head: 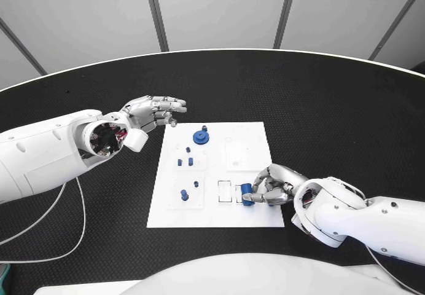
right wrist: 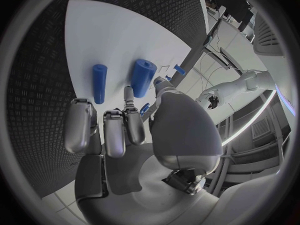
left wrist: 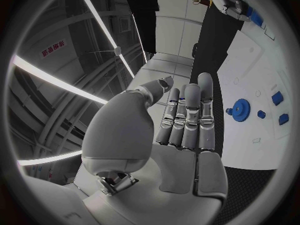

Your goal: Assemble the parts on the task board

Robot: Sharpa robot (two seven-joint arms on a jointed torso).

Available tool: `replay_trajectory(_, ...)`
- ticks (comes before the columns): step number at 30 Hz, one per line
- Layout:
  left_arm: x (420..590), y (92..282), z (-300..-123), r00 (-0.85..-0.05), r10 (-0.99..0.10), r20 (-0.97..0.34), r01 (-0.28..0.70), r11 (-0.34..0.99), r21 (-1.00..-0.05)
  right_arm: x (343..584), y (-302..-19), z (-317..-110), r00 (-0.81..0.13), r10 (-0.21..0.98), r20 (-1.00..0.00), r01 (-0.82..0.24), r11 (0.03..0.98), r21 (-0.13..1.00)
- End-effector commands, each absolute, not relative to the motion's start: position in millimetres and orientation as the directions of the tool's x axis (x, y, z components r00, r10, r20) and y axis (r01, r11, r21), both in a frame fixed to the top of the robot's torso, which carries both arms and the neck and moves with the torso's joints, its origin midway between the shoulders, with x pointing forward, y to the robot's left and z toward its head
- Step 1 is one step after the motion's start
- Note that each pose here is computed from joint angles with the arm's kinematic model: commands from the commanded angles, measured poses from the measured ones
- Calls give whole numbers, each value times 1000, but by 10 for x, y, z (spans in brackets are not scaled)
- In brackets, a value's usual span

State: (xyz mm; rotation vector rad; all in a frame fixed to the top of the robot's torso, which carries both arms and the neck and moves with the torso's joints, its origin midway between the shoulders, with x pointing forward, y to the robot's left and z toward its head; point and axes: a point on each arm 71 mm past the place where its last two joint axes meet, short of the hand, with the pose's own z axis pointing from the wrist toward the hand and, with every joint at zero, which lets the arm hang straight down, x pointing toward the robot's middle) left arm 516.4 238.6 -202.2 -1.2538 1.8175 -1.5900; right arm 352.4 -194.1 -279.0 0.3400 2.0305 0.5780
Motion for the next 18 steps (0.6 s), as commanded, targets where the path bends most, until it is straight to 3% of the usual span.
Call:
replay_trajectory(1,5162,2392,-2022,-506,-828,242,-350,-59,-935,3499,-1926,-2846,-508,460,-729,12,849,528)
replay_trajectory(18,5158,2397,-2023,-507,-827,243,-353,-57,-934,3502,-1914,-2905,-507,440,-741,7,862,507)
